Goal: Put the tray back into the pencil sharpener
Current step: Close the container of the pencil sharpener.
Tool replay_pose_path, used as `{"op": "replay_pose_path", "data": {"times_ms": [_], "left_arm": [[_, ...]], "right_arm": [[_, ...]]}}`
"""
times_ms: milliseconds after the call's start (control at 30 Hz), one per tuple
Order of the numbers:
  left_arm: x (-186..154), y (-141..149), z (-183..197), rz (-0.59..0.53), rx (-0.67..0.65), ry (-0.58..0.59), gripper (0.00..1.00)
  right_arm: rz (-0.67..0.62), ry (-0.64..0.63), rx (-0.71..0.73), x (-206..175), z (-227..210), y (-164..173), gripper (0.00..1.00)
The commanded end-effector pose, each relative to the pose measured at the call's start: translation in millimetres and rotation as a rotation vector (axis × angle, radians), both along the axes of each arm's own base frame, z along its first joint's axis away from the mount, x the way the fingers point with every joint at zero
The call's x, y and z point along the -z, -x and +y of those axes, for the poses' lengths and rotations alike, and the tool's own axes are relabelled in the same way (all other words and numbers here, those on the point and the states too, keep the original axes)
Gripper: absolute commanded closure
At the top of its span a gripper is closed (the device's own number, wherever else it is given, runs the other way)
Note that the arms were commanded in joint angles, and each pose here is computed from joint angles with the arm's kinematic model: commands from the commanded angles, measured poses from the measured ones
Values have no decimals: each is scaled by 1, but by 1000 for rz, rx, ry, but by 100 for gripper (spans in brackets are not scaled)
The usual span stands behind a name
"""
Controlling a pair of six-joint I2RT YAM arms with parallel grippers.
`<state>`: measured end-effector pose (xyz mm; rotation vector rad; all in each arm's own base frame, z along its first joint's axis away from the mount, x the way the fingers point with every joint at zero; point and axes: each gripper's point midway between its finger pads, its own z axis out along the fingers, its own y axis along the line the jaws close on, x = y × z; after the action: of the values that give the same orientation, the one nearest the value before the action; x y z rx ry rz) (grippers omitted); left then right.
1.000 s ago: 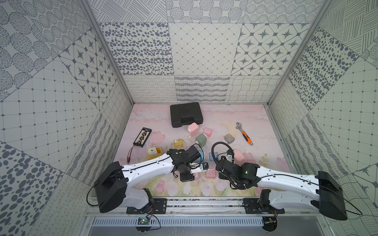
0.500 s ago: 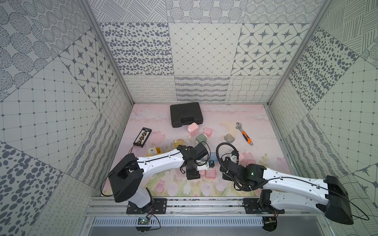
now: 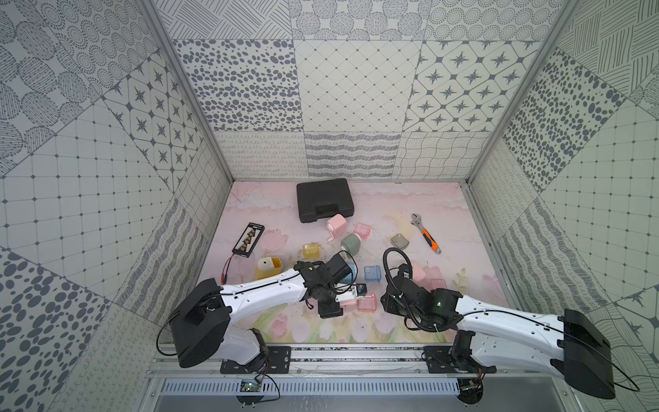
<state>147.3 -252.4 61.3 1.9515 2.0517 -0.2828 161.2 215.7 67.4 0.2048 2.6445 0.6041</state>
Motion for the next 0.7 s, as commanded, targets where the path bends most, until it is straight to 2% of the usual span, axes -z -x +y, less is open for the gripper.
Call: {"op": "replay_pose_path", "data": {"times_ms": [0,233,267,467,667], "left_arm": [[-7,-5,-21,-7,37,127,29],[4,-2,-16,19,38,102,37],[2,-5,-21,6,43,125,38],[3,-5,-23,6,49,131,43],[5,-2,-23,12,61,132,46]], "right_arm": [[-14,-91,-38,-5,19,-4,65],[0,-69,-45,10,24,-6,65],[1,-70,-47,11,26,-7,66],[9,-93,-60,16,36,-8,70],[28,-116,-103,21,50,-7,71]]}}
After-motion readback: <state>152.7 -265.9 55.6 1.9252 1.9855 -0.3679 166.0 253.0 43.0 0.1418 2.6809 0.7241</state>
